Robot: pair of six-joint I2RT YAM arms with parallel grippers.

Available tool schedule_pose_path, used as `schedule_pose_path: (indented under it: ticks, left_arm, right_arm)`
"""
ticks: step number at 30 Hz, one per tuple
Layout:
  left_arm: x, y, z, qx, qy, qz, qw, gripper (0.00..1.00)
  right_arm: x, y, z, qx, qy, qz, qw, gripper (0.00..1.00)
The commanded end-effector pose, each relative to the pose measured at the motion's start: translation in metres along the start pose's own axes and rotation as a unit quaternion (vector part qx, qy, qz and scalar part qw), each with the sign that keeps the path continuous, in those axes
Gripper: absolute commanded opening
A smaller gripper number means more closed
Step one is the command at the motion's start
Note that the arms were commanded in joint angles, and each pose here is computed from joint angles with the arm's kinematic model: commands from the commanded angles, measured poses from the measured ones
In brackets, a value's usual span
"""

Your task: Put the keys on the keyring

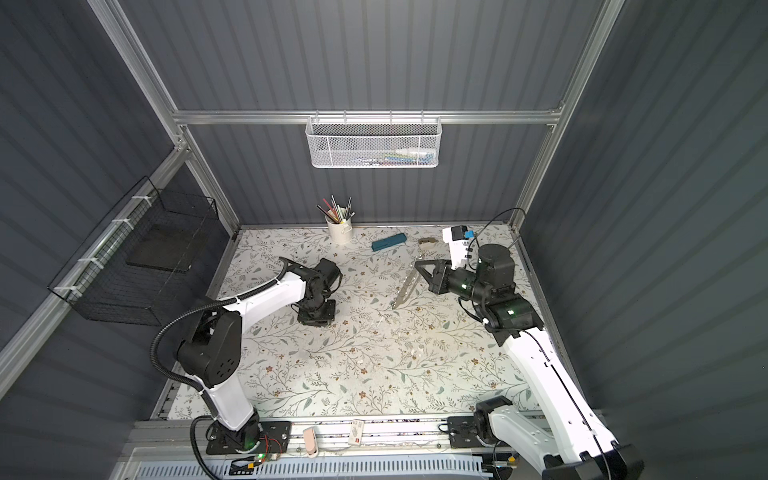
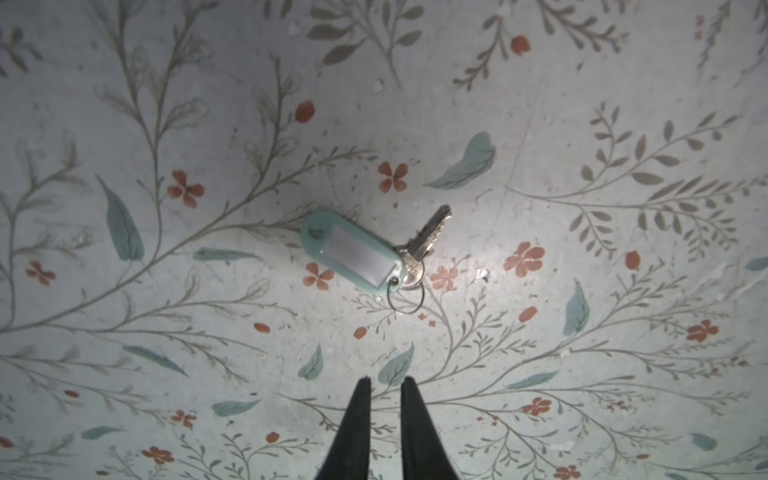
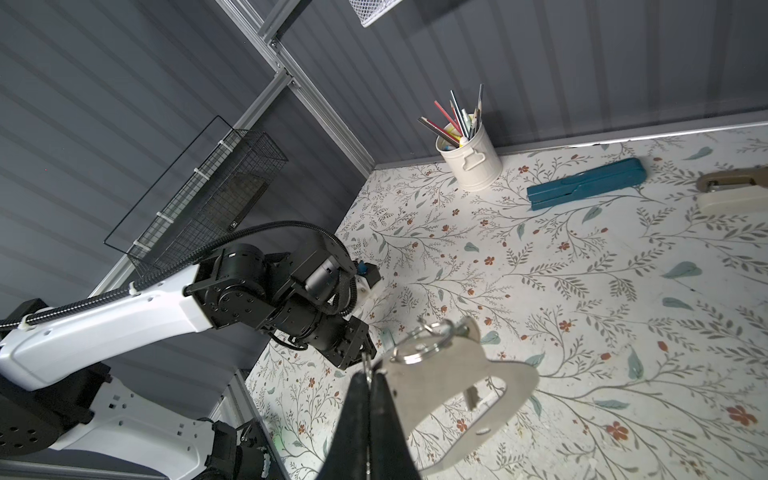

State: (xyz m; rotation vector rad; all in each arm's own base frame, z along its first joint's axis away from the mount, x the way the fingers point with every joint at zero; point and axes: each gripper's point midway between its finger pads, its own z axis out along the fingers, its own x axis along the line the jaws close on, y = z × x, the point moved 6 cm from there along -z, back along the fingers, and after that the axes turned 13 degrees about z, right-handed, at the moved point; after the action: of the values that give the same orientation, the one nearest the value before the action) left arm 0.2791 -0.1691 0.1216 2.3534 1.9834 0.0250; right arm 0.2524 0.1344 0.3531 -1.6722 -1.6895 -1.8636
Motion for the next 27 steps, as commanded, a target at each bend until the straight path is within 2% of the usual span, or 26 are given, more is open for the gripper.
schedule_pose_path:
  ticks: [1, 3, 9, 18, 27]
  left_arm:
    - [-0.007, -0.004, -0.005, -0.016, -0.059, -0.131, 0.989, 0.19]
    - [-0.006, -0.006, 0.000, -0.017, -0.066, -0.158, 0.985, 0.19]
    - [0.001, -0.001, 0.014, -0.033, -0.087, -0.193, 0.977, 0.18]
    - [0.007, 0.009, 0.026, -0.052, -0.076, -0.203, 0.975, 0.18]
    - [0.011, -0.001, 0.035, -0.032, -0.062, -0.209, 0.975, 0.19]
  right_arm:
    - [0.007, 0.004, -0.002, -0.015, 0.017, -0.012, 1.000, 0.04]
    - [0.007, 0.004, -0.002, -0.014, 0.017, -0.012, 1.000, 0.04]
    - [0.009, 0.004, -0.003, -0.012, 0.018, -0.014, 1.000, 0.04]
    - [0.012, 0.006, -0.004, -0.011, 0.019, -0.016, 1.000, 0.04]
    - [0.011, 0.005, -0.004, -0.011, 0.017, -0.014, 1.000, 0.04]
